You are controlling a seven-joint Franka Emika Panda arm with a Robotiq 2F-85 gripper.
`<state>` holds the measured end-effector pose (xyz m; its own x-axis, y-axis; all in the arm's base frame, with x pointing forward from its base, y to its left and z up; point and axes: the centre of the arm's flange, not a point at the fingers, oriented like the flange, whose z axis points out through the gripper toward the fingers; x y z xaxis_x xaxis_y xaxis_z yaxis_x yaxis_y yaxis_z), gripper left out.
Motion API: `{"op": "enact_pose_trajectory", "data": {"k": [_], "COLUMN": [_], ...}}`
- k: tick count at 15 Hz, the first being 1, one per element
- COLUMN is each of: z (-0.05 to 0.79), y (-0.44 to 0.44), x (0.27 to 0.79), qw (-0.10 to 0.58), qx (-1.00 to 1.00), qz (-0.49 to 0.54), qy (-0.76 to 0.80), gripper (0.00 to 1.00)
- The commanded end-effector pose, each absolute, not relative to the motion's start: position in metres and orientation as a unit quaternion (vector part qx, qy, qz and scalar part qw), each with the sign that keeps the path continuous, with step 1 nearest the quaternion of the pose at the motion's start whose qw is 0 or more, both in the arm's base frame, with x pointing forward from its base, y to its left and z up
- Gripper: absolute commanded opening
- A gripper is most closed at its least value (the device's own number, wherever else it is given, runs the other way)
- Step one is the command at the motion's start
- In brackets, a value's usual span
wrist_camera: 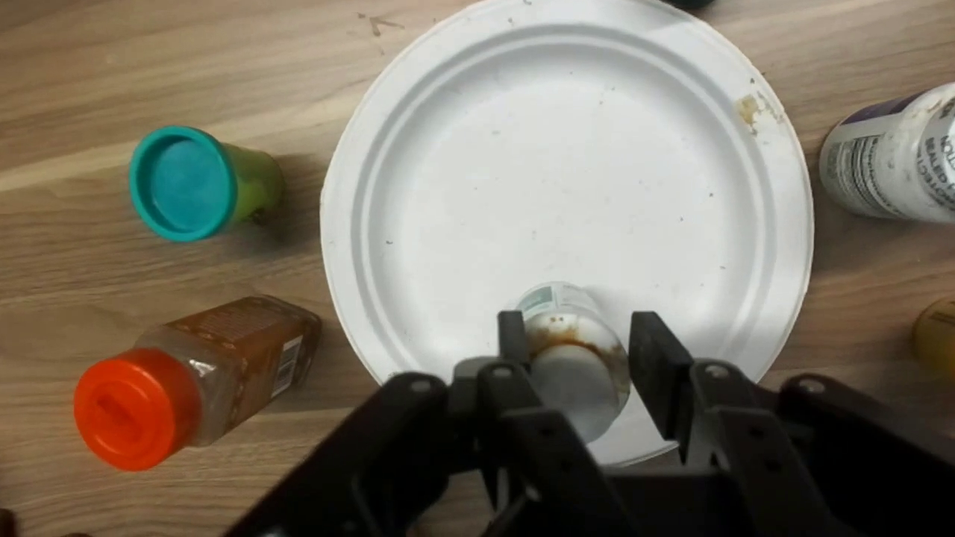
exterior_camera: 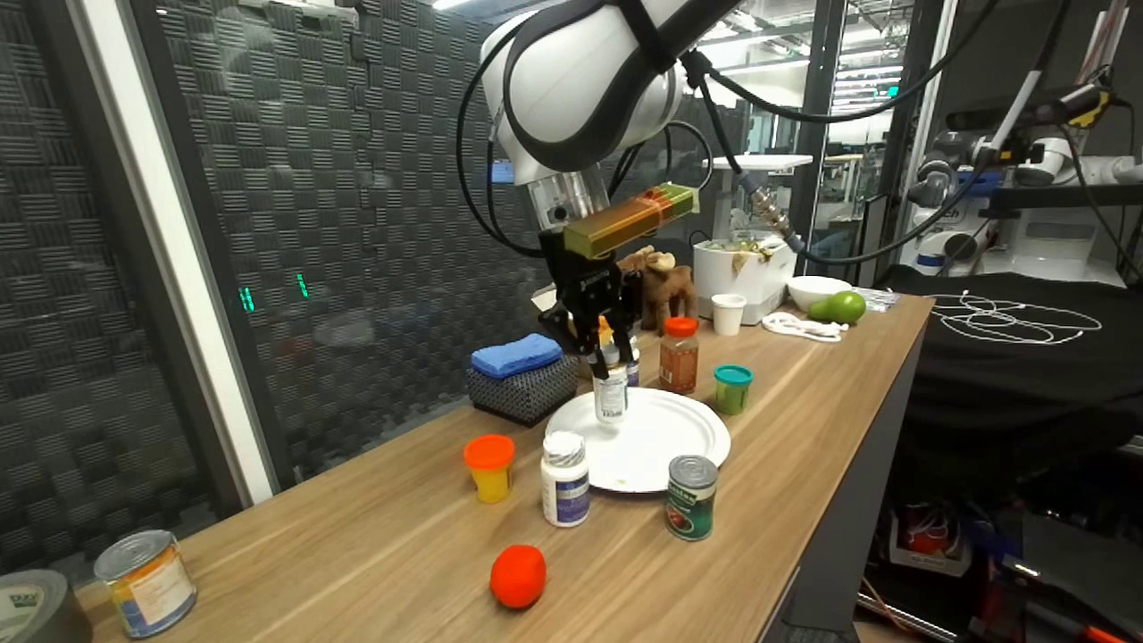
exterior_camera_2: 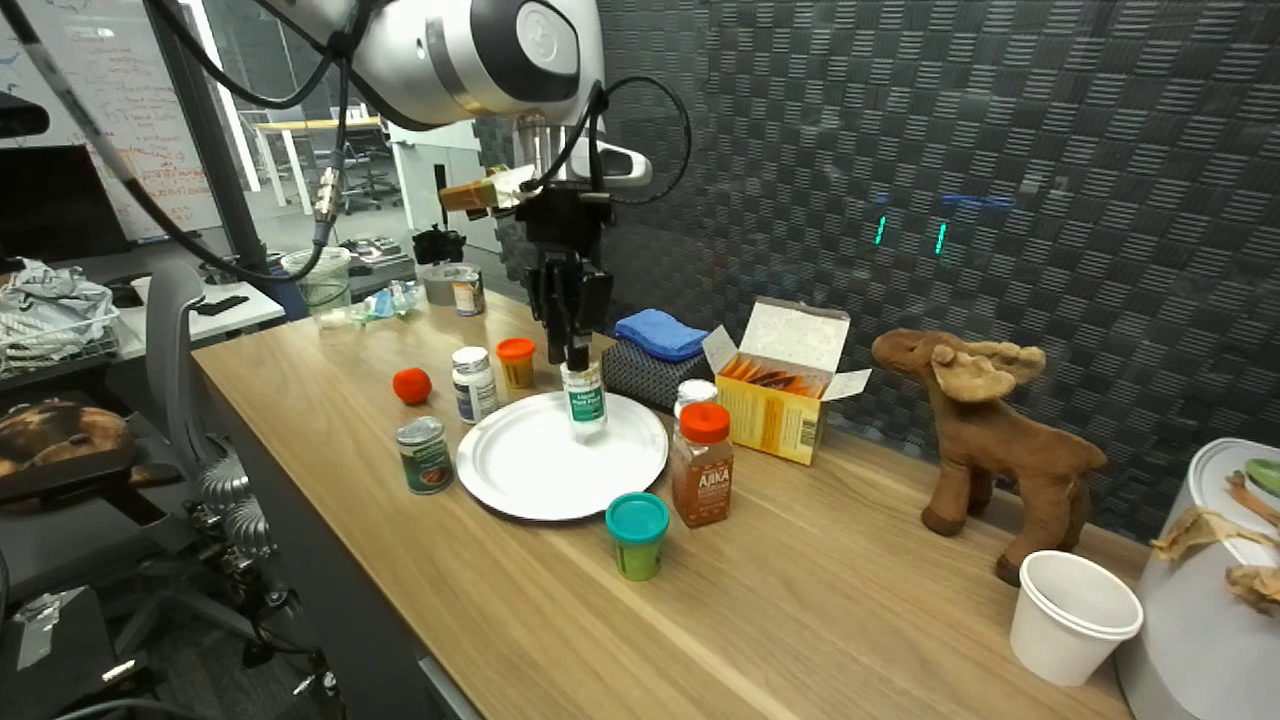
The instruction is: Pick up all the objects surrounding the white plate and arrange them on the plate
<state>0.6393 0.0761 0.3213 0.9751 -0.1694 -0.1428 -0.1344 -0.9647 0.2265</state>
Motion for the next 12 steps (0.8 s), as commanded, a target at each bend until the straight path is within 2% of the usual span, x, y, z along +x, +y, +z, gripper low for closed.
{"op": "enact_pose_trajectory", "data": {"k": [1, 4, 5, 6, 11, 12], "z": [0.326, 0.322, 0.322, 0.324, 0.350, 0.360], "y": [0.076, 0.076, 0.076, 0.076, 0.065, 0.060], "x": [0.650, 0.648, 0.647, 0.646, 0.636, 0.630], "qw": [0.096, 0.088, 0.086, 0.084, 0.076, 0.074], "qx": [0.989, 0.989, 0.989, 0.990, 0.991, 0.992], "qz": [-0.091, -0.095, -0.094, -0.090, -0.069, -0.066], "qy": [-0.070, -0.068, -0.069, -0.070, -0.080, -0.083], "gripper": [0.15, 0.15, 0.65, 0.65, 0.99, 1.00]}}
